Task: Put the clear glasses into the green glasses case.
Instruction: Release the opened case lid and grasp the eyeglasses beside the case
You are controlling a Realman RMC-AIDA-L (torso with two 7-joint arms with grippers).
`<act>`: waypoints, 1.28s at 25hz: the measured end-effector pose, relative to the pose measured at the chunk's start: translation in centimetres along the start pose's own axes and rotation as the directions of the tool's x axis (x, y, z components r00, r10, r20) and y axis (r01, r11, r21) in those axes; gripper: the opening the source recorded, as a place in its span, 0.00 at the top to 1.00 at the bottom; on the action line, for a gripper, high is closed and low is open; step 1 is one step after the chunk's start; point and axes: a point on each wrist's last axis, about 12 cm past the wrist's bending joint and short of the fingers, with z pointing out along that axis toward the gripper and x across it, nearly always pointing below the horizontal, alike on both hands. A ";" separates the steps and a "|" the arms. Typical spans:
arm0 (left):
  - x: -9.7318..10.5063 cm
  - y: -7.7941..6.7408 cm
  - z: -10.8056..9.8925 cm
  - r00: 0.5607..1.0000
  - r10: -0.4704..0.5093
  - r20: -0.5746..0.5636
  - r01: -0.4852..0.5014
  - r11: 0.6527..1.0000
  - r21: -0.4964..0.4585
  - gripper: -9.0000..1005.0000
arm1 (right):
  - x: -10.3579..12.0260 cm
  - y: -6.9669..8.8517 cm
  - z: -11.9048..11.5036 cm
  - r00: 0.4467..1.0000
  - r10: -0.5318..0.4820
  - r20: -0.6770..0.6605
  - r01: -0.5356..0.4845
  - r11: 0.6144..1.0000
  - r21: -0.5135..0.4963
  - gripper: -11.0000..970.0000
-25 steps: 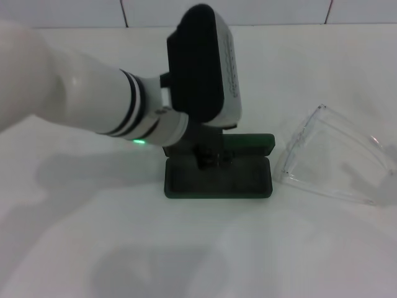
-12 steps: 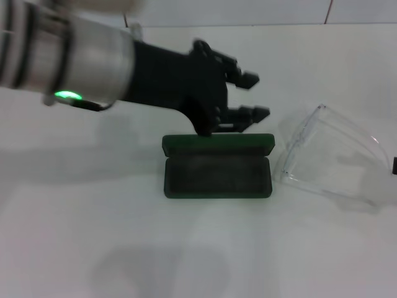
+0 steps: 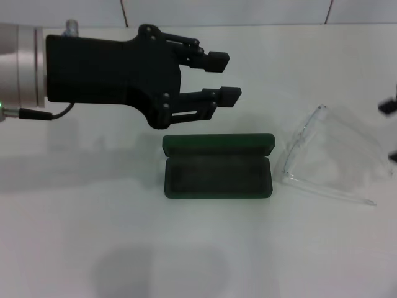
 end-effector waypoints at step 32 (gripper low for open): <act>7.2 1.3 -1.8 0.950 -0.209 0.232 0.216 0.976 -0.006 0.55 | -7.2 -4.3 14.8 0.600 -0.671 -0.436 0.653 0.726 -0.218 0.35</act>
